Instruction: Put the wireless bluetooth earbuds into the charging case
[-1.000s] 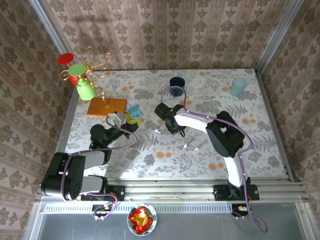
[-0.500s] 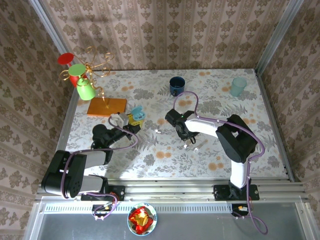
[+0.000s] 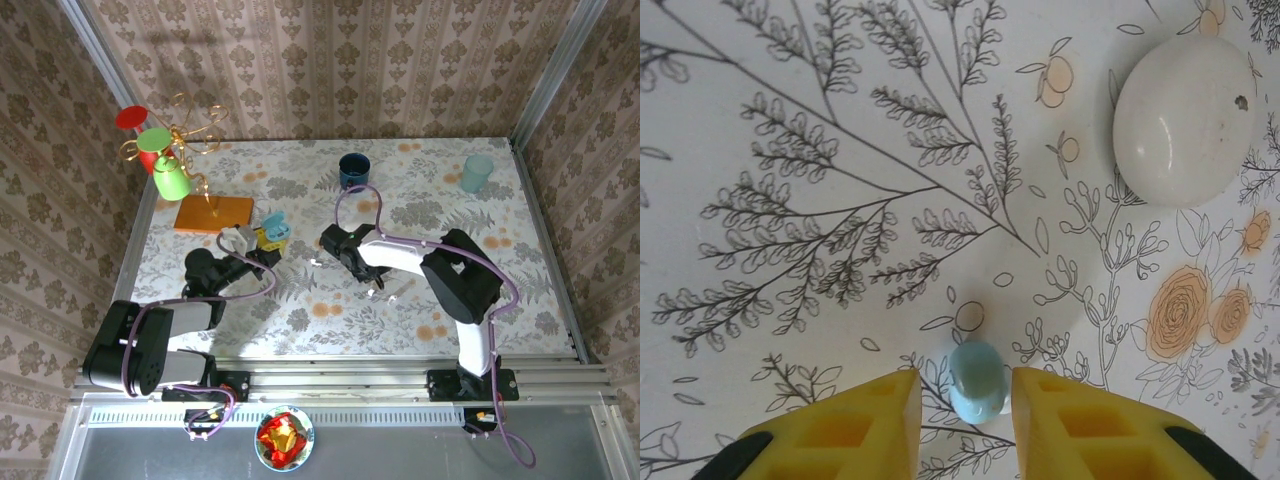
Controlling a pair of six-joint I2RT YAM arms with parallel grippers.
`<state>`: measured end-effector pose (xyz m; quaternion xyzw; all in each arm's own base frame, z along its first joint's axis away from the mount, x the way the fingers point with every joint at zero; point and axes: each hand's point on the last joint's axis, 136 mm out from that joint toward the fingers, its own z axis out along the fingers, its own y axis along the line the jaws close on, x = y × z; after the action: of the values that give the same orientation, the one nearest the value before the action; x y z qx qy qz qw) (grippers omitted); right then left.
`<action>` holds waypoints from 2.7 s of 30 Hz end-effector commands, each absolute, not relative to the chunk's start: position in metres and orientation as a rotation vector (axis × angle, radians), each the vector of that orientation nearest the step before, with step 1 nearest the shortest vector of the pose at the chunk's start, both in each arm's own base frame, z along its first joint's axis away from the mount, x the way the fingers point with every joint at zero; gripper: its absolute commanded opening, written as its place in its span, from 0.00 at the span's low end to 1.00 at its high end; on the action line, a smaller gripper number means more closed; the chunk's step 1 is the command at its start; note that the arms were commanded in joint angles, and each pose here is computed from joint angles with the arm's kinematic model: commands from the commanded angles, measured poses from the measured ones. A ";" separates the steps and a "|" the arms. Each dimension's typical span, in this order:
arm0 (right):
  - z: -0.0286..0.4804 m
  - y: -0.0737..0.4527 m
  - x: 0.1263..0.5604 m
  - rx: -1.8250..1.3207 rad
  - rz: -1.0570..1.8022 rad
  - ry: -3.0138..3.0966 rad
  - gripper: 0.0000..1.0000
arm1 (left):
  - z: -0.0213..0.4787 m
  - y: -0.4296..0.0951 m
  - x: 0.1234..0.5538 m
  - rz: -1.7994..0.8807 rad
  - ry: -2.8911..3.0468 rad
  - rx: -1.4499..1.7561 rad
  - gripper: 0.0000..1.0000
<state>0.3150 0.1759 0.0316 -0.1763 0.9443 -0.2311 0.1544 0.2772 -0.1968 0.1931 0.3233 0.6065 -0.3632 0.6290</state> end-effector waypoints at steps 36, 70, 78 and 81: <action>0.032 0.162 0.315 -0.573 -0.914 2.646 0.20 | 0.202 -0.198 0.274 -0.831 1.346 0.765 0.32; 0.212 0.237 0.274 -0.214 1.012 2.288 0.18 | 0.194 -0.278 0.259 -0.805 1.248 0.951 0.31; 0.246 0.280 0.260 -0.322 1.263 2.191 0.19 | 0.197 -0.290 0.255 -0.761 1.204 0.986 0.31; 0.251 0.294 0.258 -0.365 1.246 2.186 0.19 | 0.196 -0.292 0.256 -0.746 1.202 0.988 0.30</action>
<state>0.2602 0.2760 0.2269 -0.1162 0.8417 0.4421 0.2873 0.2516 -0.2880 0.1856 0.4298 0.5482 -0.3454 0.6288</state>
